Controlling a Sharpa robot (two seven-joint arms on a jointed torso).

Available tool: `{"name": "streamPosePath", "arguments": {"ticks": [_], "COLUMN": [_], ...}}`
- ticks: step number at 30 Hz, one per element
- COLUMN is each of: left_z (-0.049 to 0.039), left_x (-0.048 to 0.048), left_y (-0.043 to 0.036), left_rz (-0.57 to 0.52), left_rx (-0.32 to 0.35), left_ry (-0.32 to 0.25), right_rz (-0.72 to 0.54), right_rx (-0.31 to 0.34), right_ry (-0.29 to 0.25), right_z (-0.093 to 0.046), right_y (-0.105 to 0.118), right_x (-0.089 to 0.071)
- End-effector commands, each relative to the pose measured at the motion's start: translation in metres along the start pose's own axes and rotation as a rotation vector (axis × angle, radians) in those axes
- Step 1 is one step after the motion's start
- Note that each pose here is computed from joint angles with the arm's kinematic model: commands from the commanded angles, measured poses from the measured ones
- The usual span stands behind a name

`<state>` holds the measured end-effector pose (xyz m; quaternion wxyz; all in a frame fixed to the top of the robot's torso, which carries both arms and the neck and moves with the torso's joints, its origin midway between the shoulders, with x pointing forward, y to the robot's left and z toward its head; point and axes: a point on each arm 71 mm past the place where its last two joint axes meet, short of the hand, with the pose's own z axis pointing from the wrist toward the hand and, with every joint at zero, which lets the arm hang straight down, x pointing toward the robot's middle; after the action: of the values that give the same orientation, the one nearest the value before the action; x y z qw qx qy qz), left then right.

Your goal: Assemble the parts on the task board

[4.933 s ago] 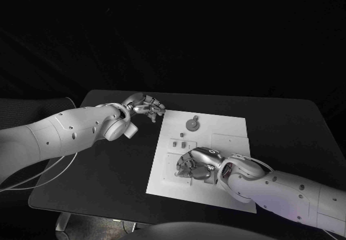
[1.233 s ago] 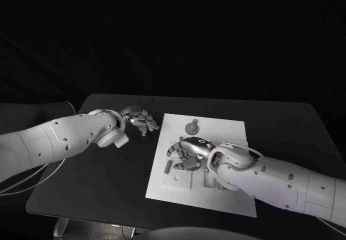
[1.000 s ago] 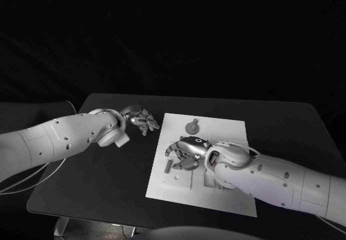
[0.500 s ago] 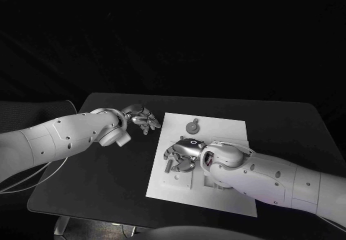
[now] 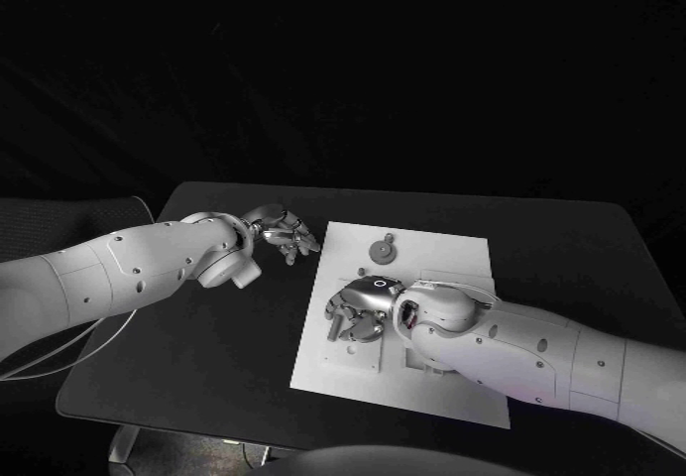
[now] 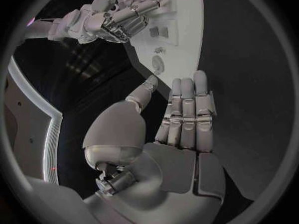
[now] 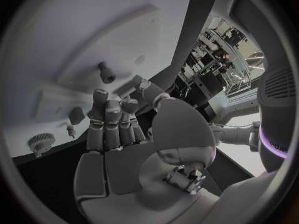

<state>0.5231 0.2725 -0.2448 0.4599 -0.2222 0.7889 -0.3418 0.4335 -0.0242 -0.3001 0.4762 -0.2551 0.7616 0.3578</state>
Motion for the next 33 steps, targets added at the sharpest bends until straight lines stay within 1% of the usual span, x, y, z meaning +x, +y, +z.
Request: {"name": "streamPosePath", "arguments": {"ticks": [1, 5, 11, 22, 26, 33], "left_z": [0.0006, 0.0005, 0.0005, 0.0008, 0.0008, 0.0009], "left_x": [0.0003, 0.0002, 0.0004, 0.0005, 0.0002, 0.0004], "left_y": [-0.0026, -0.0025, -0.0027, -0.0029, -0.0028, -0.0029], "left_rz": [-0.009, -0.009, -0.011, -0.011, -0.011, -0.011], "left_rx": [0.015, 0.015, 0.017, 0.017, 0.016, 0.014], "left_ry": [-0.005, -0.005, -0.002, -0.003, -0.005, -0.007], "right_rz": [-0.035, -0.036, -0.065, -0.078, -0.082, -0.091], "right_rx": [0.025, 0.032, 0.040, 0.062, 0.068, 0.093], "right_ry": [0.030, 0.019, 0.017, 0.014, 0.020, 0.052], "right_z": [0.0001, -0.0007, -0.0013, -0.0019, -0.0014, -0.0013], "right_y": [-0.0016, -0.0030, -0.0046, -0.0048, -0.0041, -0.0052], "right_x": [0.0021, 0.0014, 0.0013, 0.0010, 0.0013, 0.0036]}}
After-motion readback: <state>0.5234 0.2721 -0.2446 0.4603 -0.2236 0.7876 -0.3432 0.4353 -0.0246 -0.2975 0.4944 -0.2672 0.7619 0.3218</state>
